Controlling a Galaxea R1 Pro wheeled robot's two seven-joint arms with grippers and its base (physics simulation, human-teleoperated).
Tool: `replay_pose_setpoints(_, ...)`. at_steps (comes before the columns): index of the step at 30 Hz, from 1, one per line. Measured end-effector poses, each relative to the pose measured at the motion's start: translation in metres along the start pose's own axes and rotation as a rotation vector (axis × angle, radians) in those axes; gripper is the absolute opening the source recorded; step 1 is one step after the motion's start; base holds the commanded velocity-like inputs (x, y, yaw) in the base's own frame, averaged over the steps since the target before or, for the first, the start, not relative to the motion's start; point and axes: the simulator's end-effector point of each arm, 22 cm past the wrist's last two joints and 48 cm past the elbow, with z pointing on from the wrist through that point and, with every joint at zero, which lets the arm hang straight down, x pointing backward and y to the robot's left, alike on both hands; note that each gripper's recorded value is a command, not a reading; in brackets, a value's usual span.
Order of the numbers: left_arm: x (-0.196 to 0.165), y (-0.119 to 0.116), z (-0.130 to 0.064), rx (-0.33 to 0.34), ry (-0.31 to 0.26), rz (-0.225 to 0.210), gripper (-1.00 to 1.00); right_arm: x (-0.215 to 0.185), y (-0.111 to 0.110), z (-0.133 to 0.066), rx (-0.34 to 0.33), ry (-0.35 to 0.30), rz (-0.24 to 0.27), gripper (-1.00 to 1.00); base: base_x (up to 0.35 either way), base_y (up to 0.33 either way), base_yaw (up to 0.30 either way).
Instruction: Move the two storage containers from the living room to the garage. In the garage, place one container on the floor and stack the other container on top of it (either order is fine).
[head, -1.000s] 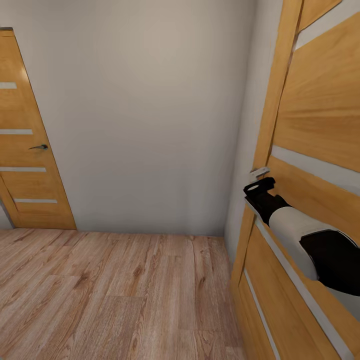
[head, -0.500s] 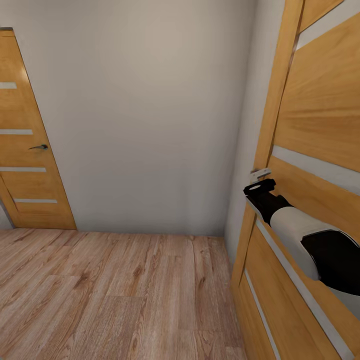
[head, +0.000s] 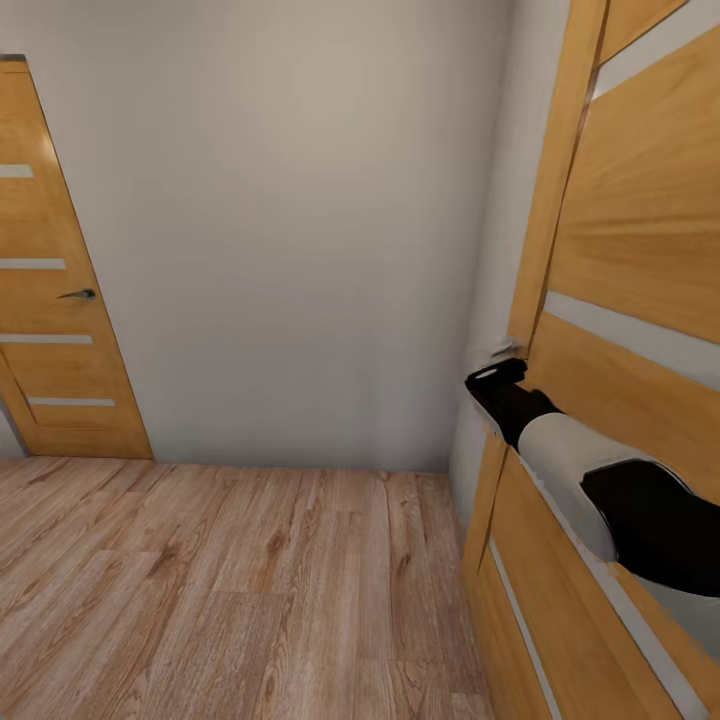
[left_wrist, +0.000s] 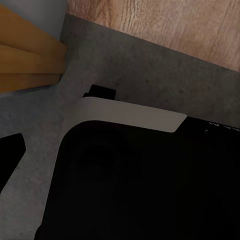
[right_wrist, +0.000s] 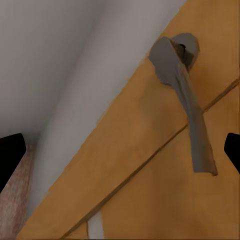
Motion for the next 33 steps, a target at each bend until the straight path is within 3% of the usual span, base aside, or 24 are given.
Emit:
replay_pose_setpoints(1,0.0,0.0,0.0,0.0,0.0,0.0,1.0,-0.007,0.016,-0.006,-0.023,-0.006,-0.001,1.0,0.0,0.0,0.0)
replay_pose_setpoints(7,0.0,0.0,0.0,0.0,0.0,0.0,1.0,-0.022,0.055,-0.021,-0.078,-0.019,-0.002,1.0,0.0,0.0,0.0)
replay_pose_setpoints(12,0.0,0.0,0.0,0.0,0.0,0.0,1.0,-0.023,0.066,-0.024,-0.1,-0.023,0.005,1.0,0.0,0.0,0.0)
replay_pose_setpoints(14,0.0,0.0,0.0,0.0,0.0,0.0,1.0,-0.018,0.078,-0.025,-0.151,-0.008,0.019,1.0,0.0,0.0,0.0)
replay_pose_setpoints(16,0.0,0.0,0.0,0.0,0.0,0.0,1.0,-0.004,0.1,-0.026,-0.247,0.026,0.071,1.0,0.0,0.0,0.0)
replay_pose_setpoints(17,0.0,0.0,0.0,0.0,0.0,0.0,1.0,0.013,0.123,-0.03,-0.349,0.067,0.137,1.0,0.0,0.0,0.0)
replay_pose_setpoints(18,0.0,0.0,0.0,0.0,0.0,0.0,1.0,0.026,0.137,-0.033,-0.408,0.095,0.175,1.0,0.0,0.0,0.0)
replay_pose_setpoints(20,0.0,0.0,0.0,0.0,0.001,0.0,1.0,0.042,0.153,-0.038,-0.469,0.126,0.218,1.0,0.0,0.0,0.0)
replay_pose_setpoints(25,0.0,0.001,0.0,-0.001,0.001,-0.001,1.0,0.062,0.169,-0.042,-0.524,0.154,0.276,1.0,0.0,0.0,0.0)
replay_pose_setpoints(28,0.0,0.0,0.0,-0.001,0.002,-0.001,1.0,0.116,0.192,-0.051,-0.552,0.231,0.289,1.0,0.0,0.0,0.0)
replay_pose_setpoints(31,0.0,0.001,0.0,-0.001,0.002,-0.002,1.0,0.234,0.23,-0.08,-0.584,0.401,0.306,1.0,0.0,0.0,0.0)
replay_pose_setpoints(32,0.0,0.001,0.0,-0.002,0.002,-0.002,1.0,0.291,0.242,-0.098,-0.592,0.483,0.303,1.0,0.0,0.0,0.0)
replay_pose_setpoints(33,0.0,0.001,0.0,-0.002,0.002,-0.002,1.0,0.317,0.247,-0.108,-0.595,0.519,0.301,1.0,0.0,0.0,0.0)
